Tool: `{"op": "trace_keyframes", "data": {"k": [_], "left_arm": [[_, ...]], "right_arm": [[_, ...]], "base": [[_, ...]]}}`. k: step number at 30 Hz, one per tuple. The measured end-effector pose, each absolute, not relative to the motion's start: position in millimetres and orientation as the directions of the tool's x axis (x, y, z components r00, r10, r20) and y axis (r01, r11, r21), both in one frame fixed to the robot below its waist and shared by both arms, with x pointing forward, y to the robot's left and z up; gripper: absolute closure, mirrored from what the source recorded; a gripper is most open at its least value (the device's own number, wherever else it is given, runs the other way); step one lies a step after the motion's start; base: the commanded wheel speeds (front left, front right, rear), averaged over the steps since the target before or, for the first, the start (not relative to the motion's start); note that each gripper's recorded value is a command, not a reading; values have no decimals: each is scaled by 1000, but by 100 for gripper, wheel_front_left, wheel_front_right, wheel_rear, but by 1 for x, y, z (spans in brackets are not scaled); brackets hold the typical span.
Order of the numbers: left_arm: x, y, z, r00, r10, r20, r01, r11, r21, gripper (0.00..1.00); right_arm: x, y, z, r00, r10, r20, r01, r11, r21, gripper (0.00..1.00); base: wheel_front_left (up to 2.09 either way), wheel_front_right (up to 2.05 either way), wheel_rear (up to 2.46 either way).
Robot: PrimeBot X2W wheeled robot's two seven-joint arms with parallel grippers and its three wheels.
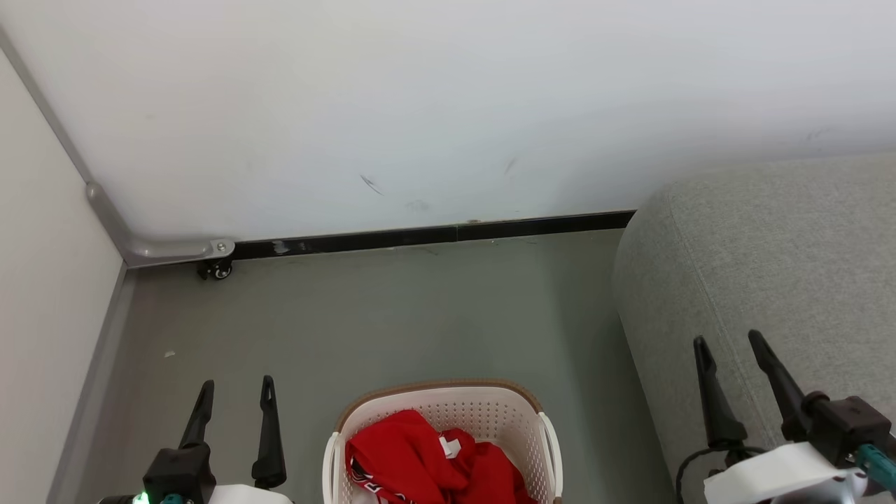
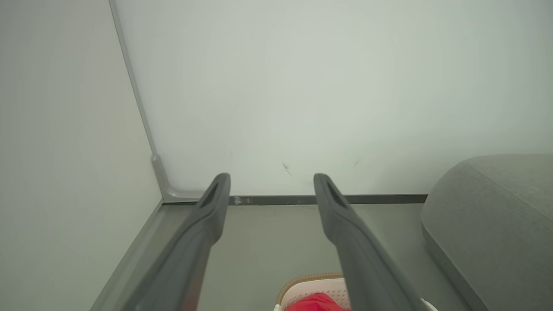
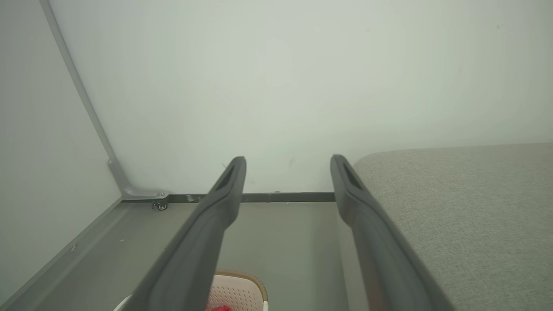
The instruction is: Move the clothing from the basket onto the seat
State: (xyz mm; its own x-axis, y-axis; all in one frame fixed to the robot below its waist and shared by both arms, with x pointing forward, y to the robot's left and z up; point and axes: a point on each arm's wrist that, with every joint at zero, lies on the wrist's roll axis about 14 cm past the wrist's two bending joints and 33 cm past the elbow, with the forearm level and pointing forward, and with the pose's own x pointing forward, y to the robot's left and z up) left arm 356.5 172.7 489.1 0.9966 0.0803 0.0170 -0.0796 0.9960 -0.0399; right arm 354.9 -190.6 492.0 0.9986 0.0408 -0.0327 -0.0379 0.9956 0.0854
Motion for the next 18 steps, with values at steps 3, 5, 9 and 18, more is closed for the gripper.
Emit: {"op": "trace_keyframes", "data": {"k": [3,5,9,18], "left_arm": [[356,172,491,997,78,23,-77,996,-41,0],[355,172,492,997,77,25,-76,996,-41,0],[350,173,486,997,78,10,-78,996,-40,0],[352,170,487,998,67,10,-66,997,-41,0]], "right_arm": [[351,-190,490,998,41,-44,-37,996,84,0],[351,-190,492,998,43,-41,-39,996,84,0],[349,-189,495,998,42,-35,-39,996,84,0],[345,-191,496,999,36,-39,-32,996,86,0]], "base": [[0,0,0],[0,0,0],[0,0,0],[0,0,0]]}}
